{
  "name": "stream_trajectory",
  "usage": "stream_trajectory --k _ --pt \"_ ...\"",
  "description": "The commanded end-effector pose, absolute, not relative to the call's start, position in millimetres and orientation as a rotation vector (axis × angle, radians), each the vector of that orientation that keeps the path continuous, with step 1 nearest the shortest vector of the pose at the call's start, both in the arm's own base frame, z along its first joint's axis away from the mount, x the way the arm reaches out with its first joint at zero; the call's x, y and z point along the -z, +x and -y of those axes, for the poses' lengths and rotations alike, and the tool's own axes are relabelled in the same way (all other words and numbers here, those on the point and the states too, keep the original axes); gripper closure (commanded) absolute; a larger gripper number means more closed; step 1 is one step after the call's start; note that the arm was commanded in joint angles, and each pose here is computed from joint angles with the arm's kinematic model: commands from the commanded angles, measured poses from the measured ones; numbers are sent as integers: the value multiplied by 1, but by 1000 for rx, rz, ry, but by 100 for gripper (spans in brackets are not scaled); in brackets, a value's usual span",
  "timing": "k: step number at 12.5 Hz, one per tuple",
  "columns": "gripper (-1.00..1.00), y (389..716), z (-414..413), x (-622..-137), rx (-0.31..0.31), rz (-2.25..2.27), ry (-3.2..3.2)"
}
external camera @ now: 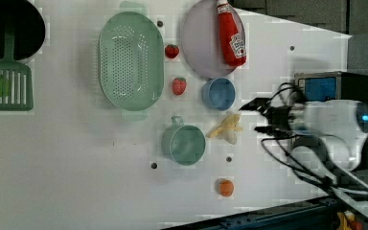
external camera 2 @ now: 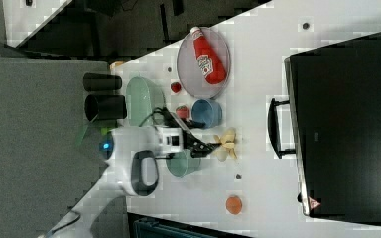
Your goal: Pick banana from table and place on oven.
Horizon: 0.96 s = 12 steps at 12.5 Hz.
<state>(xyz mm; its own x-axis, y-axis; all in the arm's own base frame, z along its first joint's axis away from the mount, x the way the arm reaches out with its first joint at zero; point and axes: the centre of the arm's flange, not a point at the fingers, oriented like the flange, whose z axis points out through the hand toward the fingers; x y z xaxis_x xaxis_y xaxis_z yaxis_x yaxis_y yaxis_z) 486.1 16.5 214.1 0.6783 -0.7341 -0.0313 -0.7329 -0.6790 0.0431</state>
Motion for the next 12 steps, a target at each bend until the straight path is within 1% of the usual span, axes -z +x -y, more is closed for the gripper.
stream_trajectory --k 1,2,3,4,7,9,10,11,12 --pt "-100 467 -37 -178 138 1231 2842" --pt "-100 465 -39 -168 147 1223 2845" --pt "-92 464 -42 -163 140 1220 2852" --pt "-68 465 -44 -161 119 1220 2864" --pt "5 465 -45 -159 111 1220 2869" --pt "48 466 -45 -159 103 1221 2871" --pt "51 467 -45 -161 98 1221 2873" --pt "51 470 -45 -166 78 1224 2880" --pt "51 477 -45 -179 36 1230 2892"
